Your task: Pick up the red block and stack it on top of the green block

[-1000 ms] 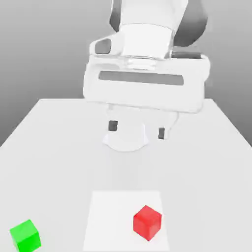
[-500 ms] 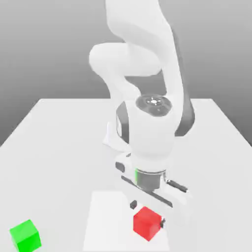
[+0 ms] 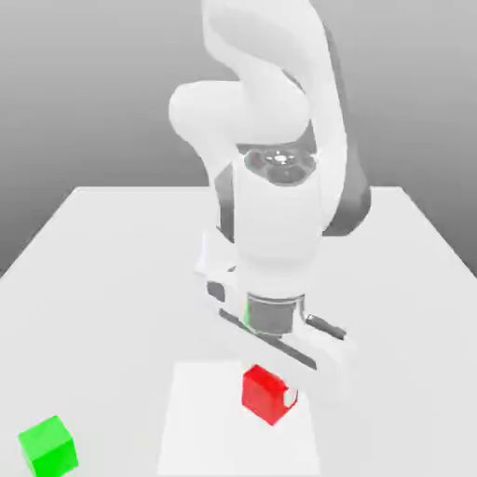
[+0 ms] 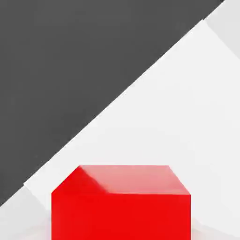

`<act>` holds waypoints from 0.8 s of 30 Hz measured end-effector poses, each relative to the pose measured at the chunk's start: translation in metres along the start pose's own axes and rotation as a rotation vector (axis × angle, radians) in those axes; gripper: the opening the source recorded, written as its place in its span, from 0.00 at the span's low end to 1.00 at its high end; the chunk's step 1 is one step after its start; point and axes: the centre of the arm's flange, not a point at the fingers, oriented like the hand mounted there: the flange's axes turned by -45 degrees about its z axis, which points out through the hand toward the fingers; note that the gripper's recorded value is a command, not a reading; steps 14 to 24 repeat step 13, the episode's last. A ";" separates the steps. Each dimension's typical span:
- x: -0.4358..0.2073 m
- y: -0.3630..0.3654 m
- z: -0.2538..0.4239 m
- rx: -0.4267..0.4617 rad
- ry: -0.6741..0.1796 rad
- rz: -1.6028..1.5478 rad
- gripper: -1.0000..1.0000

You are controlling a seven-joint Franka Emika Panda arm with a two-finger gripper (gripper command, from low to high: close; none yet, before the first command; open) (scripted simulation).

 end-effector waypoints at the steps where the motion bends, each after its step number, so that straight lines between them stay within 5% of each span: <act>1: 0.022 0.012 -0.003 0.000 0.000 0.041 0.00; 9: 0.154 0.124 0.022 0.000 0.001 0.312 0.00; 10: 0.157 0.127 0.032 0.000 0.002 0.318 1.00; 24: 0.157 0.127 0.032 0.000 0.002 0.318 1.00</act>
